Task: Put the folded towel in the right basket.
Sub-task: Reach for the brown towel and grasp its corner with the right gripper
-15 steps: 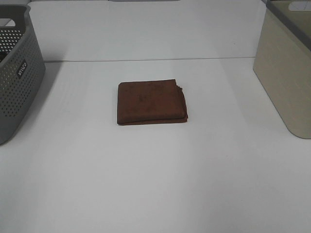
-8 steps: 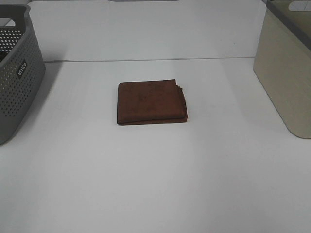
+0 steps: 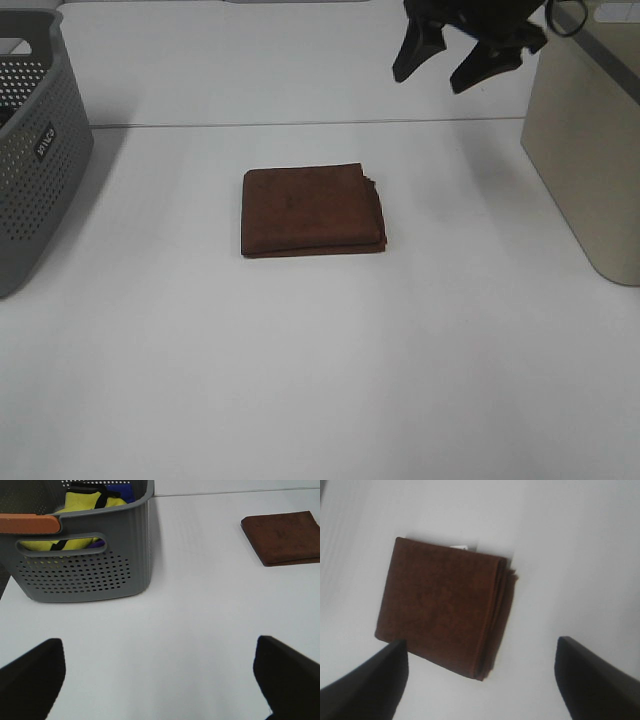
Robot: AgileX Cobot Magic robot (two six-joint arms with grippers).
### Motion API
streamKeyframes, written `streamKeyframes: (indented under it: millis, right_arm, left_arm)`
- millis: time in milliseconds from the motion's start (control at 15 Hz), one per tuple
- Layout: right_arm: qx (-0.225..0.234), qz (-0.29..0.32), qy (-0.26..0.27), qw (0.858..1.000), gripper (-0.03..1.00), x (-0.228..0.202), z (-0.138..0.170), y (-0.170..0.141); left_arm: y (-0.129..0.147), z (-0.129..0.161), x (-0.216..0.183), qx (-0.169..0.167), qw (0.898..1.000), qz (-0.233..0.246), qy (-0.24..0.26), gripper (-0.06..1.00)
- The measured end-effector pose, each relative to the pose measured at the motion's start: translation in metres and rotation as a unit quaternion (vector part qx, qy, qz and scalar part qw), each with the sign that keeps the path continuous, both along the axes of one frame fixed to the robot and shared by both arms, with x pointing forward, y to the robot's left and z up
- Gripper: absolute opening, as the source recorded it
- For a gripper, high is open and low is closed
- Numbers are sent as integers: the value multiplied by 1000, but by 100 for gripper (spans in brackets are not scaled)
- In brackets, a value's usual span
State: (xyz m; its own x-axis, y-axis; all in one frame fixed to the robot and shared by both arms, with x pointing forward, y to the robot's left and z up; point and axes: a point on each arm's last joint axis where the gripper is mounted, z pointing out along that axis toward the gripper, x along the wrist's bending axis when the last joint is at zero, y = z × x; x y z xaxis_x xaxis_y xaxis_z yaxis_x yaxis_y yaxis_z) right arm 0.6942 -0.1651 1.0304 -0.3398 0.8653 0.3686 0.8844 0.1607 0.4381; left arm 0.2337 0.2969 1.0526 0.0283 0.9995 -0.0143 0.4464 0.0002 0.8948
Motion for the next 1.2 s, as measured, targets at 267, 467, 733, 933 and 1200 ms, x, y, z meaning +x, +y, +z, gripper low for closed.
streamKeyframes:
  millis: [267,467,733,933,1200]
  right_arm:
    - [37,-3,82,996,76,10,-56,10]
    - [54,2,140,989,76,14,-101,16]
    - [71,6,165,984,76,28,-133,23]
    - [72,6,167,983,76,35,-150,24]
    - [104,0,185,977,76,37,-164,29]
  left_arm:
    - [0,0,0,0,1000,0,0,97]
    - [0,0,0,0,1000,0,0,97]
    - [0,0,0,0,1000,0,0,97]
    - [0,0,0,0,1000,0,0,97]
    - [0,0,0,0,1000,0,0,97]
